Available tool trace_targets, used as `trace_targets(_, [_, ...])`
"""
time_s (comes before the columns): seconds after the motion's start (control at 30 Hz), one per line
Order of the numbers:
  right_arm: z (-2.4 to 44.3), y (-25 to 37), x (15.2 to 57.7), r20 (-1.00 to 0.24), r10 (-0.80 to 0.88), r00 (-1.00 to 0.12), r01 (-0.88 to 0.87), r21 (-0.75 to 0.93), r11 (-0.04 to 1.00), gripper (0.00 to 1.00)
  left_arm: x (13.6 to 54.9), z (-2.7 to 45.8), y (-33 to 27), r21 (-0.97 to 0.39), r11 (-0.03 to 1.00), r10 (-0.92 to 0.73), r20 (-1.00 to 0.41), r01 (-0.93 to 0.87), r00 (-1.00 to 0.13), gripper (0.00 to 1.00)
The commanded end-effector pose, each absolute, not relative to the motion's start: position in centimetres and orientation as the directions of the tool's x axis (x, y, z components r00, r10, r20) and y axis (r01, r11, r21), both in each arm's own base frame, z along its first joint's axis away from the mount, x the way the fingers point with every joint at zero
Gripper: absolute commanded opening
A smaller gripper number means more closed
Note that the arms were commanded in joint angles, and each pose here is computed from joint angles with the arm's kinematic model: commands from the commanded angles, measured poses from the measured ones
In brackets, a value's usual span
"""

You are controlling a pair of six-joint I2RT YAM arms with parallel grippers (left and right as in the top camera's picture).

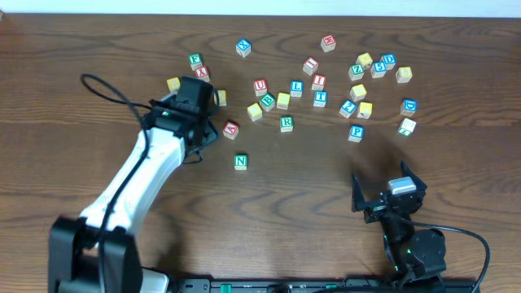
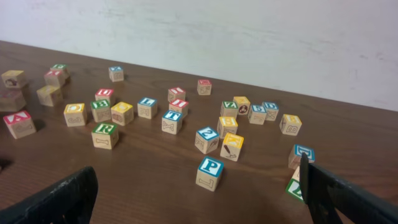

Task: Spell out NEURIPS
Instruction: 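Move the left gripper over the red E block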

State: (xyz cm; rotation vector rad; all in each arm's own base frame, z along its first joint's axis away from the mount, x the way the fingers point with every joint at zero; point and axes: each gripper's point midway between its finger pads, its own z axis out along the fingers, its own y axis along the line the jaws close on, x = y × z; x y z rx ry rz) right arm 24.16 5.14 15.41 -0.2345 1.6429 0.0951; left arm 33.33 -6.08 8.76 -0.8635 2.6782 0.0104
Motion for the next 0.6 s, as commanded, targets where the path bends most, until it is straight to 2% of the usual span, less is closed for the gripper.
trace_targets(0.0, [15.3, 5.1, 24.1, -0.993, -0.093, -0.071, -0.209, -0.076, 0.975, 0.99, 33.9, 7.3, -6.9, -0.098, 0.811, -0.581, -0.253, -0.577, -0.774, 0.76])
trace_targets(0.2, [15.3, 5.1, 24.1, -0.993, -0.093, -0.071, -0.209, -0.076, 0.975, 0.99, 34.3, 5.4, -7.4, -0.091, 0.813, -0.58, -0.219, -0.576, -0.784, 0.76])
trace_targets(0.4, [15.3, 5.1, 24.1, -0.993, -0.093, -0.071, -0.209, -0.076, 0.975, 0.99, 35.5, 5.6, -7.2, -0.192, 0.774, -0.632, -0.165, -0.604, -0.757, 0.76])
trace_targets(0.57, [15.3, 5.1, 24.1, -0.993, -0.093, -0.072, -0.209, -0.076, 0.975, 0.99, 36.1, 6.3, -6.0, -0.2, 0.759, -0.65, -0.164, -0.62, -0.742, 0.75])
